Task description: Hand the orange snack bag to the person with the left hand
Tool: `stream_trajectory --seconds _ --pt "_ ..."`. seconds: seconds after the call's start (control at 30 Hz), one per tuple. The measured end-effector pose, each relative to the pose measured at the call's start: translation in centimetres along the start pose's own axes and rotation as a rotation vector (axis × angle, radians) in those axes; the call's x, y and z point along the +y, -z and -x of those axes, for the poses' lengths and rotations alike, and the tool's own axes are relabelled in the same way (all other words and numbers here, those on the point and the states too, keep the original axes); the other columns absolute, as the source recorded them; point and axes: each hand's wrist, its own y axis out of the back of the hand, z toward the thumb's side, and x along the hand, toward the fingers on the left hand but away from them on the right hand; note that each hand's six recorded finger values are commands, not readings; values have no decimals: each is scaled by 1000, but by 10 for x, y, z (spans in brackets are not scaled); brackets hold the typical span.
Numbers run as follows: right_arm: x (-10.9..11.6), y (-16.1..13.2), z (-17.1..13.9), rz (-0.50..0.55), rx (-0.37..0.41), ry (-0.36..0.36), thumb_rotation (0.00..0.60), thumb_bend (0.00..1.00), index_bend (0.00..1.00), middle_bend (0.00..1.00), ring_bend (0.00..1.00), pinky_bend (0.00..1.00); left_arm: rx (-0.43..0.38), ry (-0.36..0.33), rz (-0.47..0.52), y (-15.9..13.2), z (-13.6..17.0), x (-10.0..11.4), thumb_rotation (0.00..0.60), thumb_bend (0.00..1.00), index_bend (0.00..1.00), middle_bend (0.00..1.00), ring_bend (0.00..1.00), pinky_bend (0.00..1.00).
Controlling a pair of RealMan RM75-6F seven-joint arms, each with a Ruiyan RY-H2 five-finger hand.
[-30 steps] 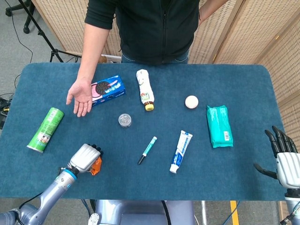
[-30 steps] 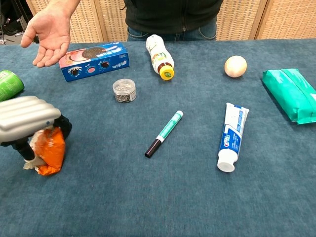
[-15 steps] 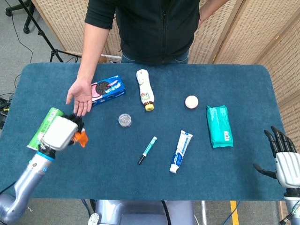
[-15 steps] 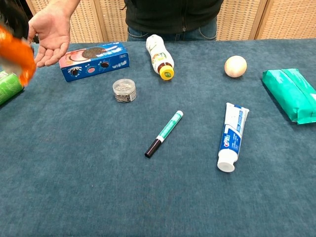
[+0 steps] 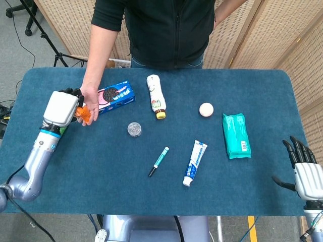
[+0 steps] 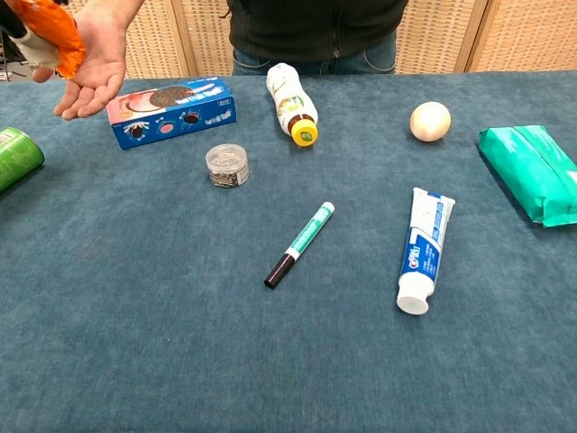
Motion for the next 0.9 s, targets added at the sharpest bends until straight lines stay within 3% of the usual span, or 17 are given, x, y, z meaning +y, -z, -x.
stream_trajectory --seconds 0.07,0.13,0.23,0.53,0.73,0.9 --pt "-1 0 1 -3 -2 -2 600 0 2 0 0 102 25 30 15 -1 -6 -8 600 45 89 0 0 187" --pt "-1 0 1 -5 -3 -2 600 0 2 0 0 102 45 45 42 -3 -10 -12 600 29 17 0 0 125" --pt "-1 1 1 -6 -8 2 600 0 2 0 0 102 59 33 89 -5 -12 -10 600 18 0 0 0 74" --pt "3 1 0 3 -5 12 600 0 2 0 0 102 48 -111 228 7 13 35 600 0 0 0 0 1" --pt "3 -3 0 0 11 16 600 0 1 0 0 102 112 -110 291 39 65 40 600 0 0 0 0 0" --pt "6 -4 0 1 20 32 600 0 1 0 0 102 238 -48 327 79 140 11 600 0 0 0 0 0"
